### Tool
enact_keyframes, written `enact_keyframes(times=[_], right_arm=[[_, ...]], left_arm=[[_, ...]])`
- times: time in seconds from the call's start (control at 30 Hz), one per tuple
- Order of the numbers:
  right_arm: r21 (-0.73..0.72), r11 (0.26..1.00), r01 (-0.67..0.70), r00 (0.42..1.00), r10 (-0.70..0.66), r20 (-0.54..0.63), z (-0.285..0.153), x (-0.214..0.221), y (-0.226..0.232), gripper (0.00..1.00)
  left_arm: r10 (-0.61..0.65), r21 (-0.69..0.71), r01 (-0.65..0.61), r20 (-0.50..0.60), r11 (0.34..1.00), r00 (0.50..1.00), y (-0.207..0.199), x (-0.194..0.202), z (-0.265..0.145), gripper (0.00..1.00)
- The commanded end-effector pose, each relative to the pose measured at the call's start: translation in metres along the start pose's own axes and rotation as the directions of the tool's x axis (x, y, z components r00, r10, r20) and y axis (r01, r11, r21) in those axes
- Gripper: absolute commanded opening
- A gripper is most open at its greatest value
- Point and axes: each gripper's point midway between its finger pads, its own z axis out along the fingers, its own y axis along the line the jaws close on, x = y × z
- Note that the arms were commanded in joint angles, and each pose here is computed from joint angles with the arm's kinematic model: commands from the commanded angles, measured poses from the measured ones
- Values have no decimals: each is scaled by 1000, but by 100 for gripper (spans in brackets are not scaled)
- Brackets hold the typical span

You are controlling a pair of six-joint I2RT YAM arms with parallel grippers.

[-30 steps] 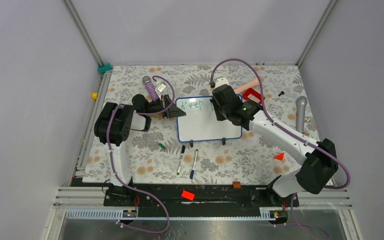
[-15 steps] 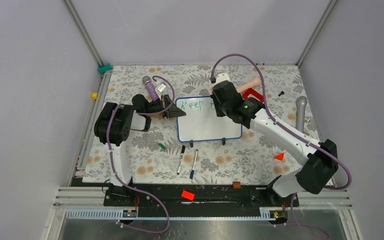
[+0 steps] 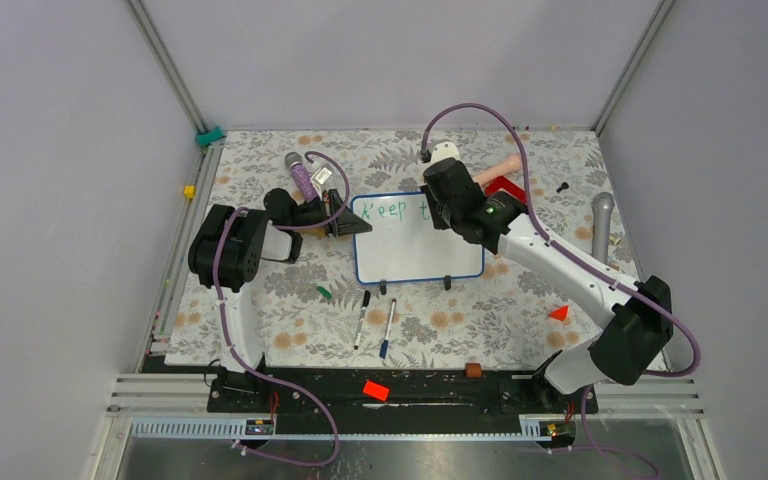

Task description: Write a sentence on the whiteboard

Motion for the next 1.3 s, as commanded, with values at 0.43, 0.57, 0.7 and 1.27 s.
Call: enact_keyframes(times=[0.43, 0.57, 0.7, 1.27], right_arm=[[19, 1000, 2, 1000, -2, -7, 3, -2, -2, 0], [17, 1000, 4, 1000, -3, -22, 3, 3, -2, 0], [8, 1000, 4, 999, -3, -36, 2, 9, -1, 0], [-17, 1000, -2, 996, 1, -87, 1, 36, 0, 0]], left_arm=[[113, 42, -113, -4, 993, 994, -20, -9, 3, 0], [114, 42, -114, -4, 993, 993, -20, -10, 3, 0], [113, 41, -113, -4, 993, 994, -20, -10, 2, 0], [113, 42, -112, -4, 993, 994, -20, -9, 3, 0]])
